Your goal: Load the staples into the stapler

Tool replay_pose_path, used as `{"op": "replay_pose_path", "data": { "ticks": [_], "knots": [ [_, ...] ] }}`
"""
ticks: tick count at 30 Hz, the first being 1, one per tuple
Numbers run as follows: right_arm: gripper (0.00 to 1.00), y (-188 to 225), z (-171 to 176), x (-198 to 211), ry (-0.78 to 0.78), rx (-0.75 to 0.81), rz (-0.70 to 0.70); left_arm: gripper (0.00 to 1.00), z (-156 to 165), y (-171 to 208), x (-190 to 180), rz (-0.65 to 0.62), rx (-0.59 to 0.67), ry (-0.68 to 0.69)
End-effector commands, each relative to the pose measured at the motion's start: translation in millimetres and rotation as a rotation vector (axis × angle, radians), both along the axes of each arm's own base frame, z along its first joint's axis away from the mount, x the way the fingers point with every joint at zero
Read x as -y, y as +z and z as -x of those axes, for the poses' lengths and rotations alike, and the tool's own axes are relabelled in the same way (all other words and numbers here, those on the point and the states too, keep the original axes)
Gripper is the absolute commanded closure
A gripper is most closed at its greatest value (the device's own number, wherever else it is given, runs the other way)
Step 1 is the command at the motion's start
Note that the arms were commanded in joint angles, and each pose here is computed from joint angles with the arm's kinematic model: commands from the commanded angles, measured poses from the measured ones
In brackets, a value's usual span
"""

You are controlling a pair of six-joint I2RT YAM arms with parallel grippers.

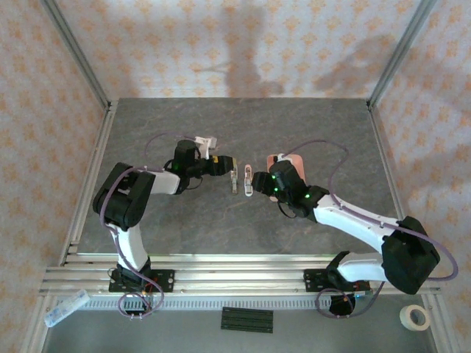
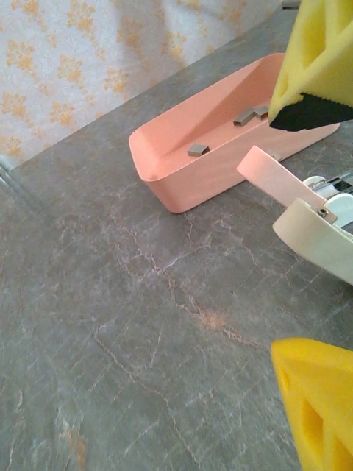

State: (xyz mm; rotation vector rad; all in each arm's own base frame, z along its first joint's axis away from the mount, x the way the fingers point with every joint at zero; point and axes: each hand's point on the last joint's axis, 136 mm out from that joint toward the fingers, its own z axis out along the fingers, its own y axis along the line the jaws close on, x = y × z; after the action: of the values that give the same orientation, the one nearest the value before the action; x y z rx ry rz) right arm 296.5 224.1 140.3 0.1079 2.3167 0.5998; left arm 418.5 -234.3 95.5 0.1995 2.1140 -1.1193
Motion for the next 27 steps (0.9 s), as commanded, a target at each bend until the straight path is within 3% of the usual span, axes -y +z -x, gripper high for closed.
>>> {"op": "replay_pose_path", "data": {
  "ticks": [1,6,13,21,27],
  "knots": [
    [0.39,4,-4,-4,0.015,0.018,-0.005,0.25,3,8,15,-0.03,0.047,-0.097],
    [0.39,4,-4,-6,0.024,0.015,-0.011,0.25,8,-4,24,-0.17,0.048,-0.158],
    [0.4,-1,-5,-11,0.043,-0.011,0.009,0.25,1,-13,35,-0.235,0.058,-0.236],
    [0.4,2,-3,-9,0.047,-0.011,0.01,0.26,3,-21,44,-0.279,0.059,-0.363],
    [0.4,2,-2,-7,0.044,-0.012,0.015,0.26,6,-11,52,-0.244,0.101,-0.428]
  ]
}}
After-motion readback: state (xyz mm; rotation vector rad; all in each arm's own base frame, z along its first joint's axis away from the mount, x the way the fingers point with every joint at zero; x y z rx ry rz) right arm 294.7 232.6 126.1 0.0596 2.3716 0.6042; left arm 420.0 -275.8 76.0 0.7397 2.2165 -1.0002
